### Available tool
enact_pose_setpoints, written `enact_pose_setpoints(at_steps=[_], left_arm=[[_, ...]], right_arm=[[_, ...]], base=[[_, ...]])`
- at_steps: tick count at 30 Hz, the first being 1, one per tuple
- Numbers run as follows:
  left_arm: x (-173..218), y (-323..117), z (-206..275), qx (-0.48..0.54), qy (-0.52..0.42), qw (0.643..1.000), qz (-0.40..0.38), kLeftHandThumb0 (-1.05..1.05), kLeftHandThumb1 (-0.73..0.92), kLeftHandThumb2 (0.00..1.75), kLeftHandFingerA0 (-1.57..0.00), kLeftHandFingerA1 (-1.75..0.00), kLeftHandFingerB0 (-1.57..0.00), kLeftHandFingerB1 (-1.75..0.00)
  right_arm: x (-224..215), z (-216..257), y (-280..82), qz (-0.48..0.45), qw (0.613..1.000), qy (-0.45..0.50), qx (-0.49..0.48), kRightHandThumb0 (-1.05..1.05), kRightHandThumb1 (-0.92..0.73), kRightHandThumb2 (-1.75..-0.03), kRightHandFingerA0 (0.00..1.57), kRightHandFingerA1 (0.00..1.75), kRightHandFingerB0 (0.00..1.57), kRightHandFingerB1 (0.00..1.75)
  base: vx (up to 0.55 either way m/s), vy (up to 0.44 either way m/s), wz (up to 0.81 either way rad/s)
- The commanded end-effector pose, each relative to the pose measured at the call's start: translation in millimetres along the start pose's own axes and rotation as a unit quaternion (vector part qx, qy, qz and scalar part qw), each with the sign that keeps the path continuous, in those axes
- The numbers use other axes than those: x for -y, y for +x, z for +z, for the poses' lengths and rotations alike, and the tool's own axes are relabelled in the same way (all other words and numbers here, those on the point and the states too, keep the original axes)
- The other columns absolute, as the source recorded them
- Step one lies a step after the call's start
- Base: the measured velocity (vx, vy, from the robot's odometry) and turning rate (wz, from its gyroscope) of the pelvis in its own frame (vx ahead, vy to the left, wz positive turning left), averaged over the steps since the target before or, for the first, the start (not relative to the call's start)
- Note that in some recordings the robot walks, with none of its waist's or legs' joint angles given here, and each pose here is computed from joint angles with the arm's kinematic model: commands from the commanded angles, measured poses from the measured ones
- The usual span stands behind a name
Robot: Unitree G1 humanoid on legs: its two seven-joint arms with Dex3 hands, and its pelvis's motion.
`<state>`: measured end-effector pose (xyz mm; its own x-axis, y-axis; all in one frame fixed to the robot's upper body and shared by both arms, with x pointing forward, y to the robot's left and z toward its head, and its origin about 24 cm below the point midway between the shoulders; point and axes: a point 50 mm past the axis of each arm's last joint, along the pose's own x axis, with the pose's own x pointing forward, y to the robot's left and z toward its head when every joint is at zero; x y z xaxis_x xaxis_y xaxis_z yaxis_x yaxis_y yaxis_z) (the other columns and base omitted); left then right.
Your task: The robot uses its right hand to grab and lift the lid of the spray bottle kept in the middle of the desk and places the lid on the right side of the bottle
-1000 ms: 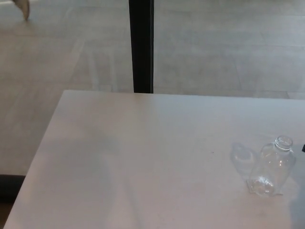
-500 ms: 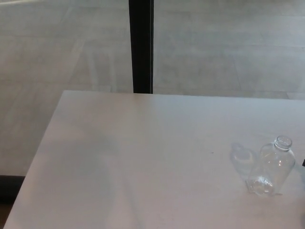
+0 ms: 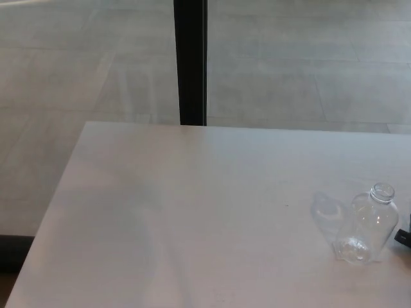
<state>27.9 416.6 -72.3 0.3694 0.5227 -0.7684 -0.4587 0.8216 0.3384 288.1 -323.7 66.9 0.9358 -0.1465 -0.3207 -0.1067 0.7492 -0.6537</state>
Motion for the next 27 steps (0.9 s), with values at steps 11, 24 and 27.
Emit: enact_pose_setpoints(at_steps=[11, 24, 27], left_arm=[[-8, -2, 1, 0.006, -0.005, 1.000, 0.011, -0.76, 0.85, 0.65, -0.57, -0.54, -0.43, -0.41], [-7, -1, 7, 0.013, -0.007, 1.000, 0.011, -0.75, 0.85, 0.65, -0.56, -0.54, -0.42, -0.41], [-7, 0, 9, 0.014, 0.003, 1.000, 0.005, -0.77, 0.86, 0.66, -0.54, -0.54, -0.42, -0.40]], right_arm=[[124, 9, -84, -0.127, 0.988, 0.067, 0.056, -0.77, -0.65, -0.60, 0.13, 0.40, 0.21, 0.29], [189, -91, -150, -0.470, 0.808, 0.350, -0.057, -0.64, -0.56, -0.89, 0.36, 0.64, 0.13, 0.44], [170, -115, -148, -0.489, 0.751, 0.441, -0.062, -0.61, -0.67, -0.60, 0.17, 0.59, 0.12, 0.30]], base=[[0.00, 0.000, 0.00], [0.00, 0.000, 0.00], [0.00, 0.000, 0.00]])
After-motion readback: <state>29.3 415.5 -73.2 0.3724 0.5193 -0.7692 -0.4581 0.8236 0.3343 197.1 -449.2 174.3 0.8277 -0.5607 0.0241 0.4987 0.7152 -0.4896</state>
